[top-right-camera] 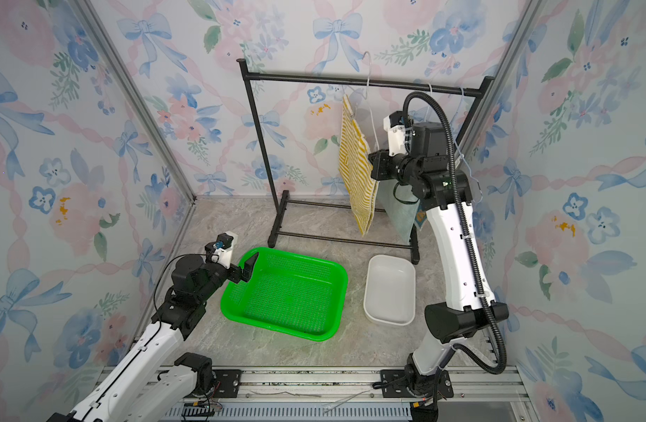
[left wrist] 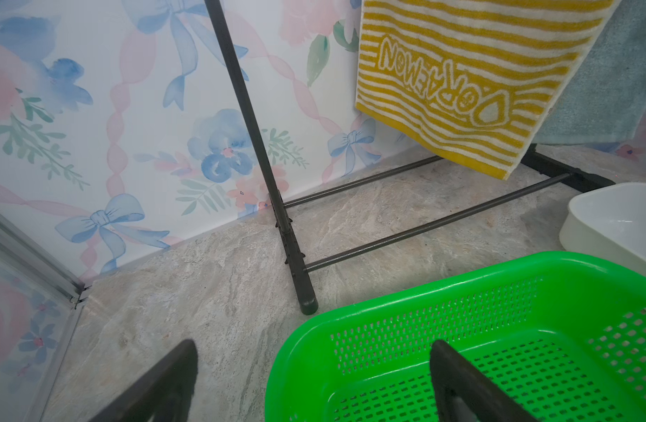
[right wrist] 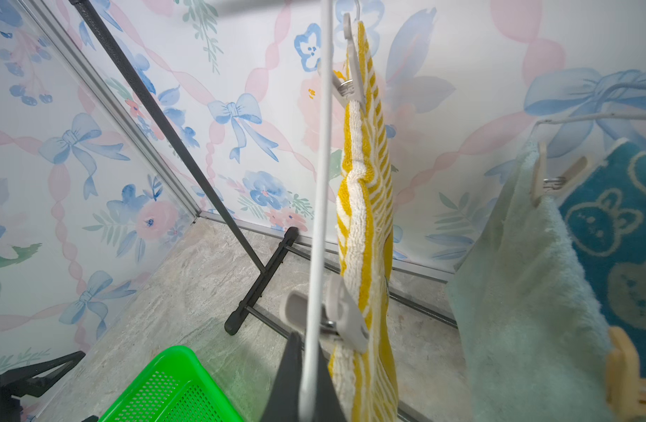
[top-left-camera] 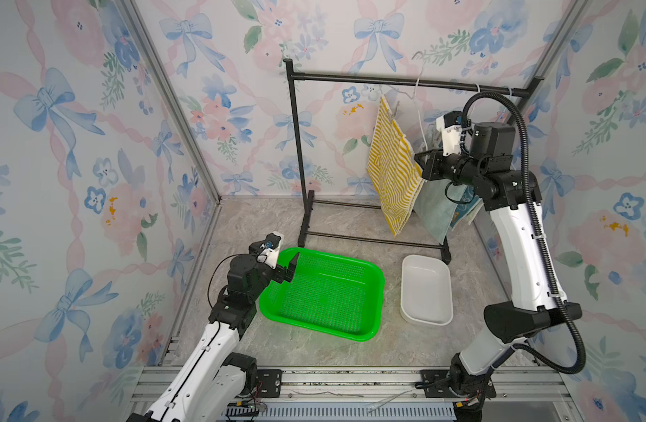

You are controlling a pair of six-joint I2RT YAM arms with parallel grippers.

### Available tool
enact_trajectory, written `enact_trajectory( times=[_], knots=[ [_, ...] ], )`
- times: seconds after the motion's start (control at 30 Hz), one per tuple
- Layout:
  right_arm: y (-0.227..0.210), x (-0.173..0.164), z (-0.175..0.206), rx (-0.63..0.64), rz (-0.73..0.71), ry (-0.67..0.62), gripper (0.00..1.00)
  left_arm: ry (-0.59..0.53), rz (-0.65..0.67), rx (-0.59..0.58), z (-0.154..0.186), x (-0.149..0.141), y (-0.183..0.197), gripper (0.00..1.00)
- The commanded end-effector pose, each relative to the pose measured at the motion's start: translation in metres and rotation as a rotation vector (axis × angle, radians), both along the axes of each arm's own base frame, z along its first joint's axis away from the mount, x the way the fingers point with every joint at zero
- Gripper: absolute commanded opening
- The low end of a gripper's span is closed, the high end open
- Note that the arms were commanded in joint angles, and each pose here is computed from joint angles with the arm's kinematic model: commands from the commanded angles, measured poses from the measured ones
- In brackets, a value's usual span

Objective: Remove the clothespins securing towels to the hanger
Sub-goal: Pick up the hanger from the clothesline.

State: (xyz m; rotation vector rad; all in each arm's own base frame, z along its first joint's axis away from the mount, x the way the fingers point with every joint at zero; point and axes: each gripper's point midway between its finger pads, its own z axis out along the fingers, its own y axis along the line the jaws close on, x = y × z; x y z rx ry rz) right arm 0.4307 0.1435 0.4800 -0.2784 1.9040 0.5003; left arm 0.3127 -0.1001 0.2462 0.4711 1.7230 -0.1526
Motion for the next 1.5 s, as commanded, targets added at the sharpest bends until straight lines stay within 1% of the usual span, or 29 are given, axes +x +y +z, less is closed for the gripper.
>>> enact_trajectory(
  times=[0.0,0.07,0.23,0.4,0.63,0.87,1.03,1.13,1.17,1.23,1.33,1.47],
  knots=[
    [-0.002,-0.024,0.032,0.038,0.023,-0.091,0.00,-0.040,0.002,0.006,0.015,-0.002,0.000,0.98],
    [-0.002,-0.033,0.029,0.043,0.028,-0.082,0.00,-0.045,0.003,0.006,0.015,-0.002,0.000,0.98],
    [0.000,-0.066,0.025,0.050,0.056,-0.060,0.00,-0.049,0.010,0.008,0.016,-0.002,0.002,0.98],
    [0.007,-0.106,0.023,0.039,0.110,-0.037,0.00,-0.057,0.028,0.014,0.017,-0.002,0.005,0.98],
    [0.027,-0.163,0.033,0.056,0.233,-0.039,0.00,-0.080,0.076,0.025,0.024,-0.003,0.015,0.98],
    [0.048,-0.204,0.047,0.100,0.373,-0.049,0.00,-0.153,0.168,0.020,0.038,-0.009,0.033,0.98],
    [0.065,-0.228,0.056,0.119,0.488,-0.063,0.00,-0.199,0.252,0.011,0.048,-0.014,0.050,0.98],
    [0.077,-0.242,0.057,0.123,0.566,-0.062,0.00,-0.214,0.309,0.007,0.050,-0.015,0.062,0.98],
    [0.081,-0.246,0.056,0.120,0.593,-0.062,0.00,-0.245,0.327,-0.006,0.058,-0.020,0.066,0.98],
    [0.088,-0.253,0.054,0.111,0.637,-0.064,0.00,-0.259,0.360,-0.016,0.061,-0.023,0.074,0.98],
    [0.098,-0.259,0.043,0.093,0.682,-0.052,0.00,-0.272,0.404,-0.026,0.064,-0.025,0.084,0.98],
    [0.108,-0.255,0.024,0.084,0.705,-0.025,0.00,-0.273,0.438,-0.032,0.064,-0.025,0.092,0.98]
  ],
)
